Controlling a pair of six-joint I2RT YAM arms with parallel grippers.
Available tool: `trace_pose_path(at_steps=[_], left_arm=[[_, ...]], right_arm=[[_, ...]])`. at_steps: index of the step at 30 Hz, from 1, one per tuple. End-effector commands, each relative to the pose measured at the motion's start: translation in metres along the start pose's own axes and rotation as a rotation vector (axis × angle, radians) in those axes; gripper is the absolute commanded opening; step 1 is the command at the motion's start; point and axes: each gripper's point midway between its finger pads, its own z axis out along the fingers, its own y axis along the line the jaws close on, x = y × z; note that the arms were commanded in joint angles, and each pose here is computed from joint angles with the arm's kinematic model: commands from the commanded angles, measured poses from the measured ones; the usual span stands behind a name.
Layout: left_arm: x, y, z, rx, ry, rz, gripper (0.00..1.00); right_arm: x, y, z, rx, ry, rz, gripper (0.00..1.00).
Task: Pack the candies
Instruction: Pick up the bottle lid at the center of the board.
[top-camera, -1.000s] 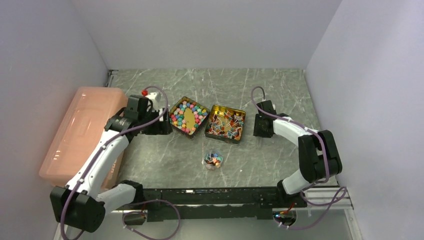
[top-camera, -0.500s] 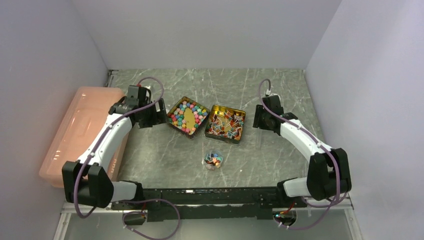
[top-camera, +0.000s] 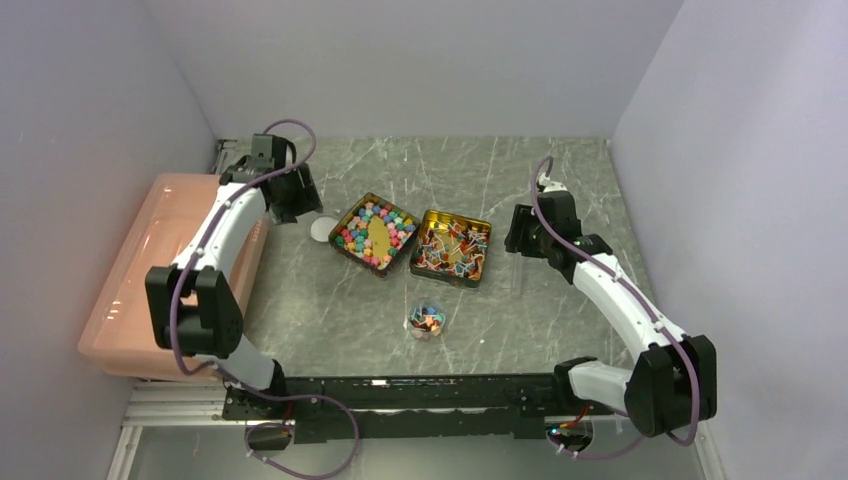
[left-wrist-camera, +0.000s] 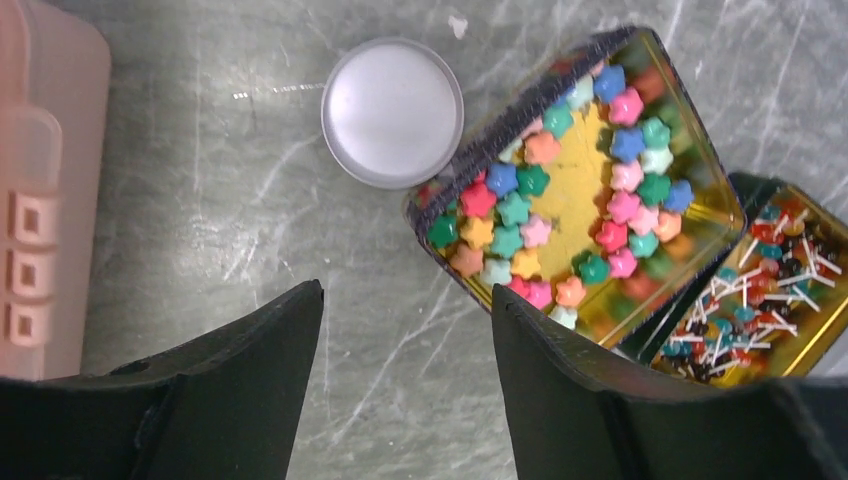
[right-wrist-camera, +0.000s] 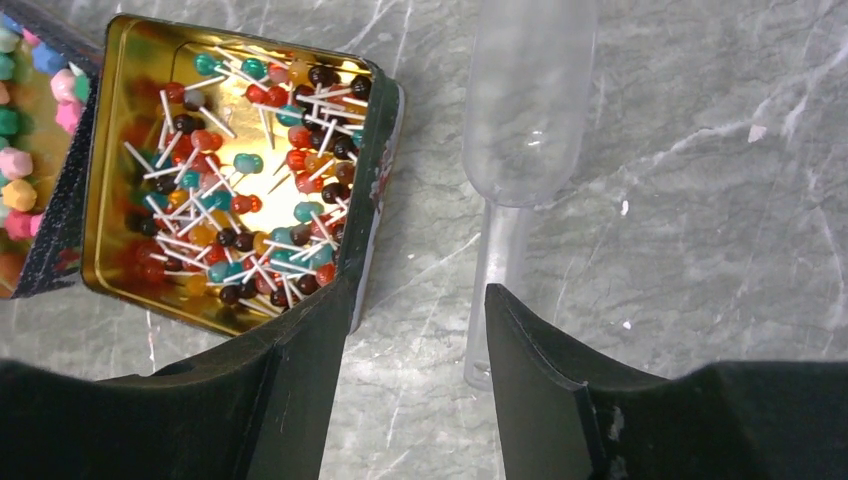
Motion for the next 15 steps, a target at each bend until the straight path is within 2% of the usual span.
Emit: trace_pose_path(at_steps=[1, 10, 15], left_arm=[[-0.019, 0.009, 0.009, -0.060, 0.008, -0.035, 0.67], [-0.015, 0.031, 0.055, -0.131, 0.123, -0.093, 0.60], [-0.004, 0.041, 0.078, -0.160, 0.181, -0.119, 0.59]], right_arm=[[0.000, 0.010, -0.009, -0.070, -0.012, -0.012, 0.56], [0.004, 0.020, -0.014, -0.142, -0.015, -0.009, 0.56], [0.007, 0.023, -0.013, -0.163, -0.013, -0.008, 0.57]])
